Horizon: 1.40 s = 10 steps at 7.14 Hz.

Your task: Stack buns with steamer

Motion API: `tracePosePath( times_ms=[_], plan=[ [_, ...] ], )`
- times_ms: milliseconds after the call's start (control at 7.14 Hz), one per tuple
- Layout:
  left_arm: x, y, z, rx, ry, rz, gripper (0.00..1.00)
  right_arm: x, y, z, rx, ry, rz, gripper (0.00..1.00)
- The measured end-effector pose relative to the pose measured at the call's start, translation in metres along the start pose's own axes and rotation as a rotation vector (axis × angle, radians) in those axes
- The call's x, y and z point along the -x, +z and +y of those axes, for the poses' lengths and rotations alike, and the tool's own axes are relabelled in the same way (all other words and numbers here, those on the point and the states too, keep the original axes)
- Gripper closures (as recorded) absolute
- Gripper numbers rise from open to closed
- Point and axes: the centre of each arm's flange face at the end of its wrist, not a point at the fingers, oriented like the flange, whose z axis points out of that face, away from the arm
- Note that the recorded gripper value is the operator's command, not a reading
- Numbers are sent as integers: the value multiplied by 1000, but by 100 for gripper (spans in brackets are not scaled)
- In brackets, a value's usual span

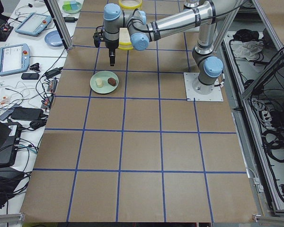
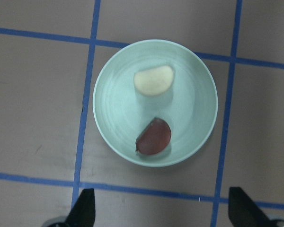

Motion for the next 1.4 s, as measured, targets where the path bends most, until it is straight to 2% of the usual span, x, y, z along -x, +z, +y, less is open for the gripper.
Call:
tracePosePath(
  times_ms=[280,420,700,980,1120,1260,1400],
  plan=[
    [5,63,-29,-70,-27,0,0,-98,46,-13,14,-22,16,0],
    [7,90,-38,-89,-30,0,0,-139,83,-21,17,-46,13,0],
    [8,137,-48,-96,-32,7,3,-184,155,-35,24,-70,2,0],
    [7,179,-48,-61,-39,40,5,-195,197,-36,53,-68,-26,3],
    [6,196,-46,-39,-42,51,32,-194,209,-34,68,-67,-41,10],
    [6,209,-45,-22,-44,55,82,-192,217,-32,81,-67,-53,23],
    [6,215,-45,-13,-42,56,100,-190,224,-29,90,-67,-61,43]
  ],
)
